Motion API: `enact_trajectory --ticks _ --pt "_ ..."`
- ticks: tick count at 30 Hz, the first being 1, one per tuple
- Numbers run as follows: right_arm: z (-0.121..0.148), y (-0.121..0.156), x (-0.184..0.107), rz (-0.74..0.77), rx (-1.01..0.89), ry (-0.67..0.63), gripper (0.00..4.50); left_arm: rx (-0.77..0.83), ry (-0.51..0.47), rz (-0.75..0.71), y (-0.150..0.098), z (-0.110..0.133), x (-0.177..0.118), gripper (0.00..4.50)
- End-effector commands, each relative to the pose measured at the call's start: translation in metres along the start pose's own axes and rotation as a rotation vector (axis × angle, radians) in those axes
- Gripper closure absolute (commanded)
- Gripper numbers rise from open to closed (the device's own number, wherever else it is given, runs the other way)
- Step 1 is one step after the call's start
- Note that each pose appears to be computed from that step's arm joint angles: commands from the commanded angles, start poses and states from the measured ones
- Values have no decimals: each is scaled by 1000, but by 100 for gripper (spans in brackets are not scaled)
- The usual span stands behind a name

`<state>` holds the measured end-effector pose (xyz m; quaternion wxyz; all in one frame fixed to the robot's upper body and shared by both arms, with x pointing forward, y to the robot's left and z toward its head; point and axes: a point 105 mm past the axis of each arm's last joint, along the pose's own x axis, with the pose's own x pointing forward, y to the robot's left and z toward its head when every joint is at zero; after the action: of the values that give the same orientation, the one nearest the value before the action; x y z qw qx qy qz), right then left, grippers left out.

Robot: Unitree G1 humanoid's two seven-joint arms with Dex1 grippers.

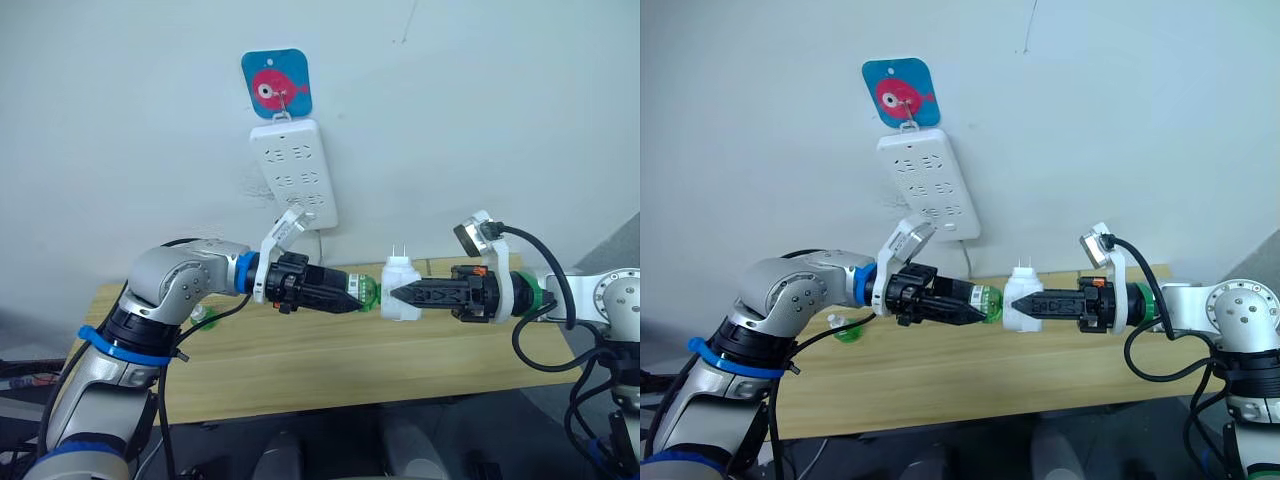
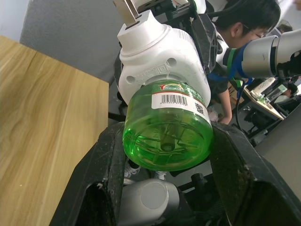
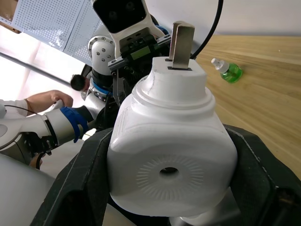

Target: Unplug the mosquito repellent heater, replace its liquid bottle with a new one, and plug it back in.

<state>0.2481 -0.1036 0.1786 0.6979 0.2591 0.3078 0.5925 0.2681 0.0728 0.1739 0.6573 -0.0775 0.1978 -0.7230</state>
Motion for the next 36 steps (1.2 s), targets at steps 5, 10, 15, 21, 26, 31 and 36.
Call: enact_trajectory --ticks 5,10,15,21,26,31,36 --pt "-3 6 -3 11 -4 20 149 295 -9 159 9 -2 -16 0" --pt "-1 6 -3 6 -9 21 149 366 72 153 6 -31 -22 0" --pt "0 6 -3 7 -12 18 149 583 82 213 12 -46 -22 0" --pt "0 6 -3 6 -12 12 149 967 -116 254 5 -14 -6 0" --pt "1 6 -3 5 -12 11 149 1065 -179 232 -2 -8 -2 0" --pt "2 5 -4 1 -12 10 149 1090 -164 193 -5 -12 4 0" --pt "2 6 -4 1 -12 10 149 1068 -138 178 -3 -16 6 19"
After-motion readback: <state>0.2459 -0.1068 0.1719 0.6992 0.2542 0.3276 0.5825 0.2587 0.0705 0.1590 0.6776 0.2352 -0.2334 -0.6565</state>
